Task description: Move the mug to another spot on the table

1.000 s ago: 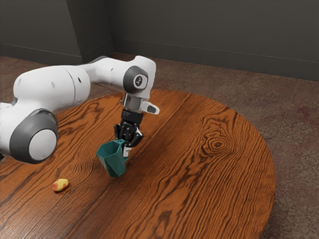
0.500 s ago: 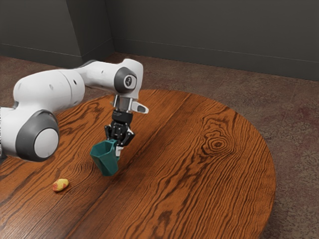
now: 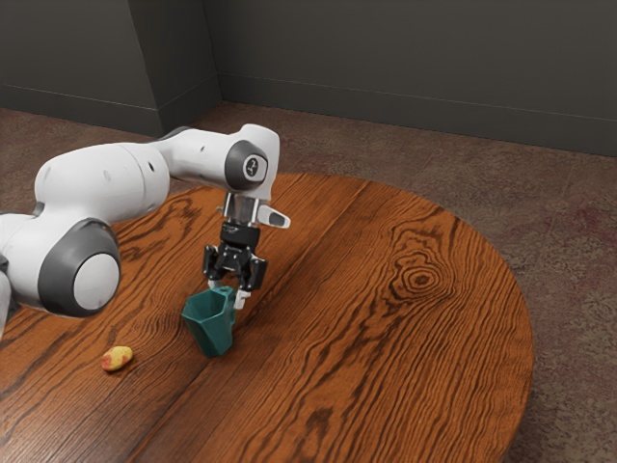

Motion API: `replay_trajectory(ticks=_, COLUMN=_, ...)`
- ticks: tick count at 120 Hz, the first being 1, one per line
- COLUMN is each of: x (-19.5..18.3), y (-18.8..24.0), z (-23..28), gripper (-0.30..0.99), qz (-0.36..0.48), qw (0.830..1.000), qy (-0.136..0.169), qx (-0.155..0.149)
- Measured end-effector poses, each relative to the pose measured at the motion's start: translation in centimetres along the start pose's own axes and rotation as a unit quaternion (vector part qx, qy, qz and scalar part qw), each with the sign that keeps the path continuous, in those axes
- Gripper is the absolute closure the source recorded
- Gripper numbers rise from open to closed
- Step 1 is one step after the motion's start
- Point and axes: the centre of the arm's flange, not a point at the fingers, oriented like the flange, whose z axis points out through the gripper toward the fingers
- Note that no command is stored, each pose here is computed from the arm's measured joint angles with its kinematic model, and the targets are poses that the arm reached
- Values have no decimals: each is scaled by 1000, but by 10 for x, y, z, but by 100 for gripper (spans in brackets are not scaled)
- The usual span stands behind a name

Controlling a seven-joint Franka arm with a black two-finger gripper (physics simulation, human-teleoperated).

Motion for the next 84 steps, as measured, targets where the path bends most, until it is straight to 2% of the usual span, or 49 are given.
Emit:
replay_trajectory(ticks=19, x=6, y=-6, z=-7, gripper=13, qz=-7, qw=999, qy=35, qx=4)
replay_trajectory(ticks=44, x=-3, y=-24, z=-39, gripper=5, qz=-22, qw=995, qy=101, qx=15)
replay_trajectory(ticks=60, x=-59, y=-5, z=-104, gripper=3, qz=-17, qw=983, qy=178, qx=34)
replay_trajectory(ticks=72, x=-103, y=-10, z=-123, gripper=2, qz=-30, qw=974, qy=219, qx=45)
replay_trajectory(ticks=84, x=-168, y=-12, z=-142, gripper=1, qz=-38, qw=963, qy=261, qx=47)
